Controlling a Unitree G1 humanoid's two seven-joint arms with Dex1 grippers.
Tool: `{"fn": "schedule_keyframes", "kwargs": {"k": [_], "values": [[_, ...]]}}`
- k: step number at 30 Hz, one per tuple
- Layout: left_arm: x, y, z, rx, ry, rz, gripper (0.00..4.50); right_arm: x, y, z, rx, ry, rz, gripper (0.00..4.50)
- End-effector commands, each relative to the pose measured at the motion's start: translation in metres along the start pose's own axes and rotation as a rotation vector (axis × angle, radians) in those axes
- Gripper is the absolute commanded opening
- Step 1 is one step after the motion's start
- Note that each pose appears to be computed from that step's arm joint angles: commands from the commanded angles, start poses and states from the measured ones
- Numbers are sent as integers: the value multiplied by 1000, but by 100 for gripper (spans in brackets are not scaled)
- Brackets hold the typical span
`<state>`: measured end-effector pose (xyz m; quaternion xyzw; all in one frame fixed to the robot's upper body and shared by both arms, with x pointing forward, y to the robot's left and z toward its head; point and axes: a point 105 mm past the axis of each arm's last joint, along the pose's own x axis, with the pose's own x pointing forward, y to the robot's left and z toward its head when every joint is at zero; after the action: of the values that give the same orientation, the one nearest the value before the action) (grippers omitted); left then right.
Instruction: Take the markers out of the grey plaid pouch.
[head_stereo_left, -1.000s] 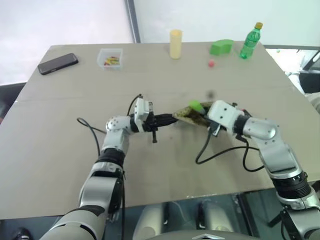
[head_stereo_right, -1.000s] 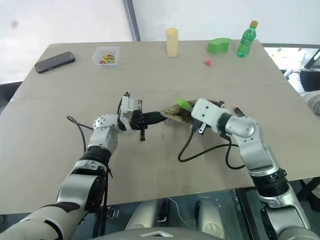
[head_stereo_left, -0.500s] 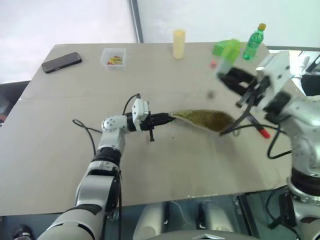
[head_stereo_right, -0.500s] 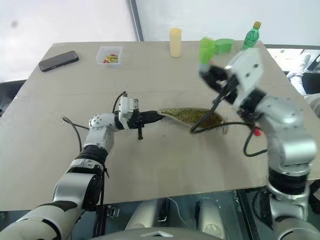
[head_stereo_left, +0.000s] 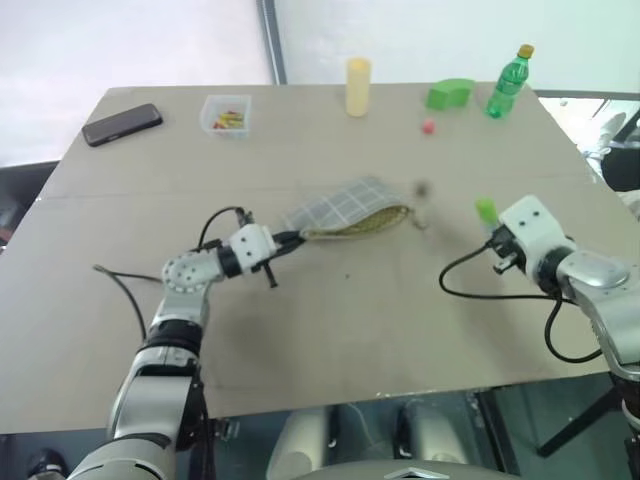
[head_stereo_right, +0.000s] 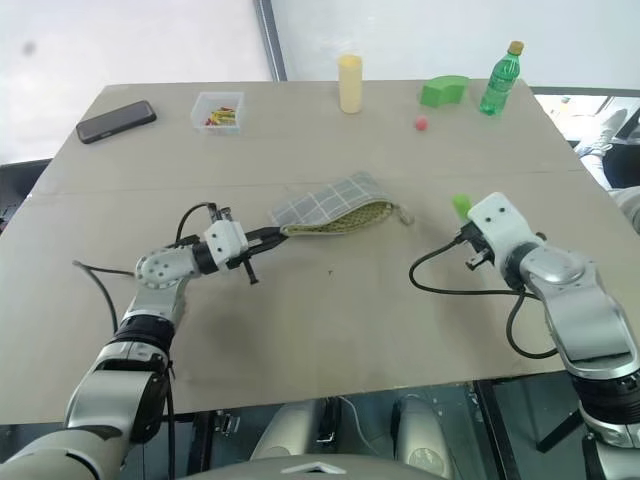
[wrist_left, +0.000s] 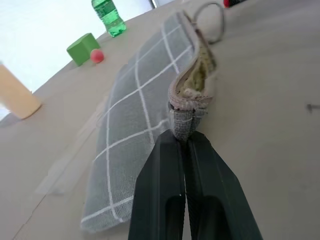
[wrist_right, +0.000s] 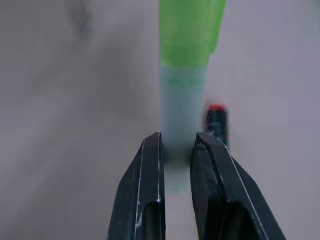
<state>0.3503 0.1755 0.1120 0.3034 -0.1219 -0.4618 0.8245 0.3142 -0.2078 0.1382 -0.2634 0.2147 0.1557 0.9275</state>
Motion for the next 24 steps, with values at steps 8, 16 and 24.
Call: {"fn": "schedule_keyframes", "kwargs": {"k": [8,16,24], "values": [[-42,-6,6,69,30,92,0,8,4,-13,-17,88,5,359],[-85,-13,7,-20,124,183,0,-24,-5,41,-26,-227,-28,445],[-127,-18,1,-223,189,376,349,-55,1,33,47,-393,78,450]]}}
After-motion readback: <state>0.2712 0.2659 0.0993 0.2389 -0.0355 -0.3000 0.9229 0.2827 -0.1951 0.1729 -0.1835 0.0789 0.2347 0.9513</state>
